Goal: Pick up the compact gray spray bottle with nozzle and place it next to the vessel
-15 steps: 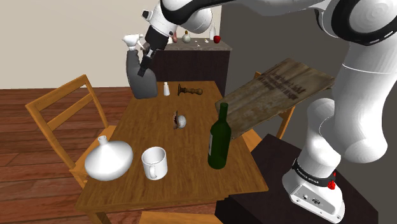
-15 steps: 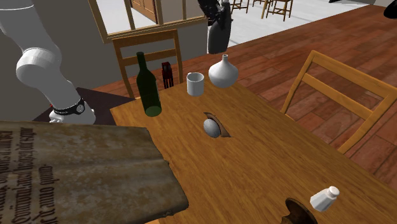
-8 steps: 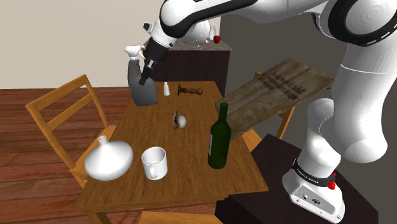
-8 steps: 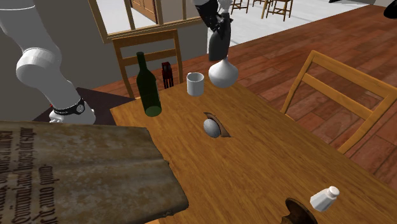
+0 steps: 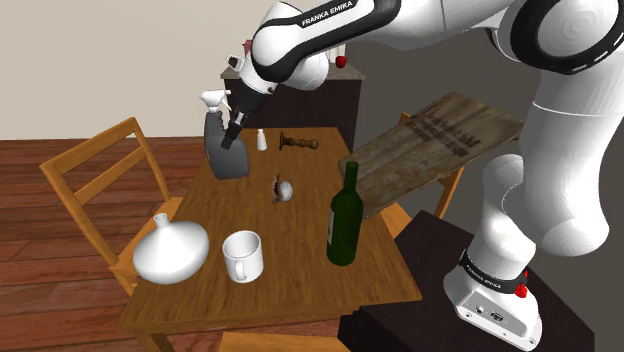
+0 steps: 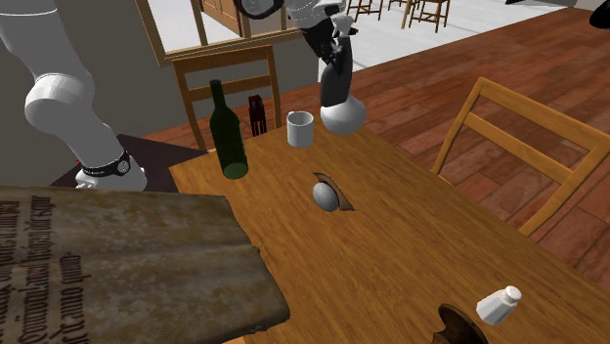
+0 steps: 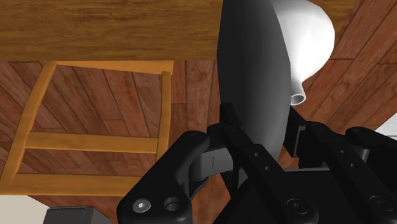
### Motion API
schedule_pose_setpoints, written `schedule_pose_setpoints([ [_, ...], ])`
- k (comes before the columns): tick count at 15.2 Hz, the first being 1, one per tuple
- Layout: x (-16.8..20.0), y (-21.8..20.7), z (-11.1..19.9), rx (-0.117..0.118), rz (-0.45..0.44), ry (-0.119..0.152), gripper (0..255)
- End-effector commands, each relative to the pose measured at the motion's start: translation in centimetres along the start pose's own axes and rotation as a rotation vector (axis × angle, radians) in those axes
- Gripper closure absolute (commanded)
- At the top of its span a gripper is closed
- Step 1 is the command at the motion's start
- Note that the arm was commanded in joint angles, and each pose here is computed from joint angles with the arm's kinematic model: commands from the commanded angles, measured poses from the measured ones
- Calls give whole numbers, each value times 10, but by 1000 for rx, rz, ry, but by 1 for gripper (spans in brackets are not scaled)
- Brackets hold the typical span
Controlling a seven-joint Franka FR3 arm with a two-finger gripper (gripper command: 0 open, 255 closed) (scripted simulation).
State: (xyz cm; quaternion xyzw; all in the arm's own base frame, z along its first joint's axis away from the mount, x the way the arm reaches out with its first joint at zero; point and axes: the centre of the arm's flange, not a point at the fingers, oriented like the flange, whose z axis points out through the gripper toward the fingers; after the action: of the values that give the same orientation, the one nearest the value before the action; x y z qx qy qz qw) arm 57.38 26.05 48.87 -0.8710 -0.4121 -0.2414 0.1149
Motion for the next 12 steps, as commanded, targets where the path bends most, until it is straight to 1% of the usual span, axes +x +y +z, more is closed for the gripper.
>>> schedule_pose_setpoints([
  [1,-6,1,10,0,0,0,255],
  [12,-36,1,59,0,0,0,255],
])
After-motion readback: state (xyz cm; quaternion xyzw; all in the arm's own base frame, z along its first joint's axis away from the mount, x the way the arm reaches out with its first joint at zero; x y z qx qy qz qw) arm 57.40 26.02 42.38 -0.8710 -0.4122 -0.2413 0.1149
